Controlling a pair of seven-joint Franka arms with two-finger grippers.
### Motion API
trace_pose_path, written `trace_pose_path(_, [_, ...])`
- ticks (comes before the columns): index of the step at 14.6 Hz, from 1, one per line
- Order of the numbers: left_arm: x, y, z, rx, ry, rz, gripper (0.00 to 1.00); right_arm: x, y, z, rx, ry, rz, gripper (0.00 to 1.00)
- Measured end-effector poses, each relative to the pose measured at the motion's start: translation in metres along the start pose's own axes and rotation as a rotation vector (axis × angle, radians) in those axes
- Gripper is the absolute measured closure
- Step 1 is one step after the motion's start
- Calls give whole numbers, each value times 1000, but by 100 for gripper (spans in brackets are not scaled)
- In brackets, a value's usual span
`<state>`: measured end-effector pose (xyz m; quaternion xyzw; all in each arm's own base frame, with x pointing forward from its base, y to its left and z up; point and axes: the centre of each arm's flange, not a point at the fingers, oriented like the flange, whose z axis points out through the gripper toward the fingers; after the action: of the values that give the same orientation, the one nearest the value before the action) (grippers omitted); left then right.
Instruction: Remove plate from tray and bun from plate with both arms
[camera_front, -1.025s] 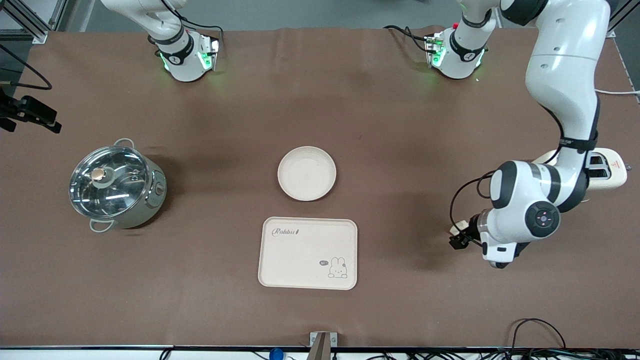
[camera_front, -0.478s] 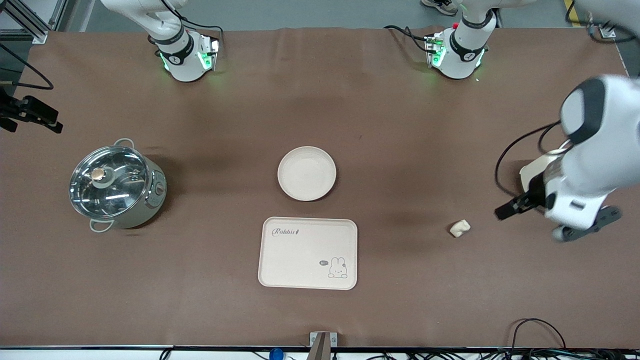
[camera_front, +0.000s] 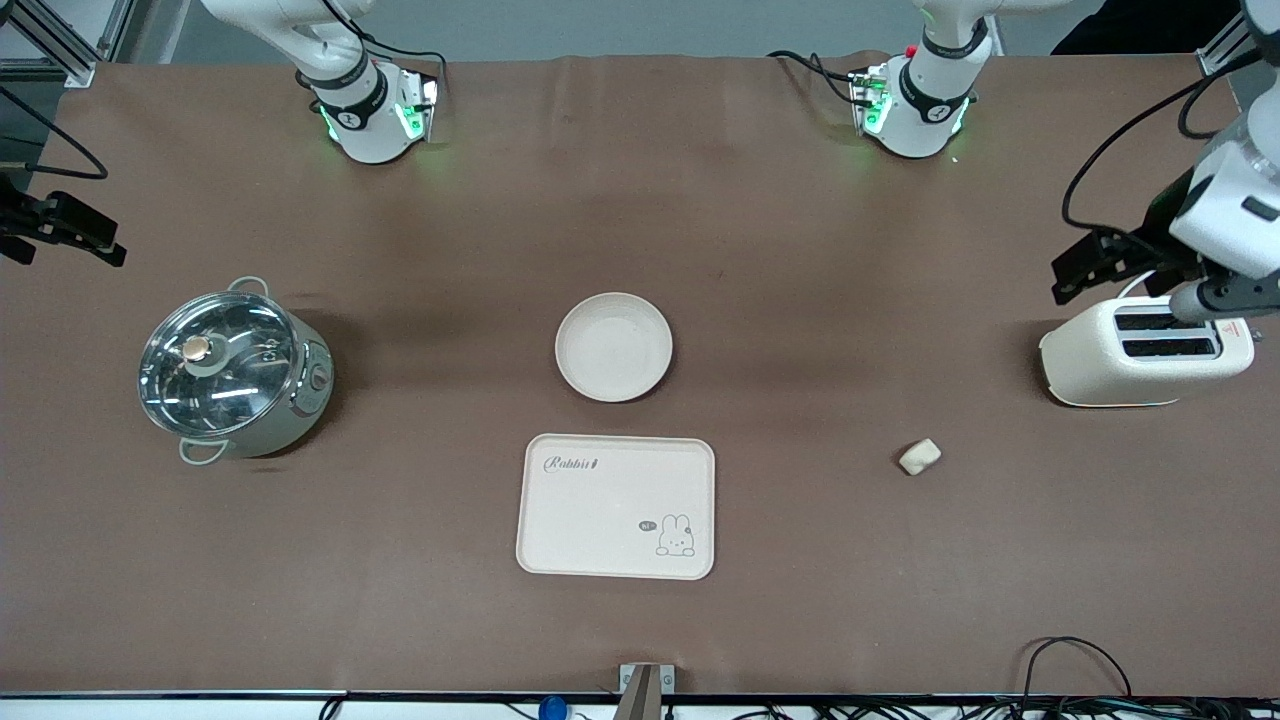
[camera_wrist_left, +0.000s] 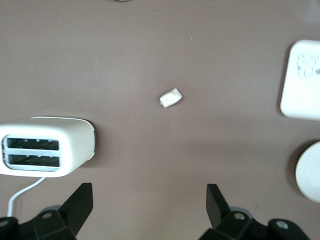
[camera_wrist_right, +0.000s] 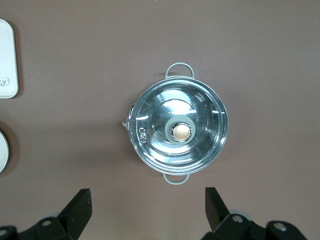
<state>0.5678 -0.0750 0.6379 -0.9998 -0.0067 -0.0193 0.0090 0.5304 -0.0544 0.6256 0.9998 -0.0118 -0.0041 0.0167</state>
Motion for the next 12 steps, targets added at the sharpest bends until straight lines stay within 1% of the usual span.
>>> trace_pose_path(3, [-8, -4, -7, 3, 7, 64, 0, 0, 0, 0, 0, 0, 0, 0])
trace_pose_path(12, [-36, 15, -4, 17, -18, 109, 0, 0, 0, 0, 0, 0, 0, 0])
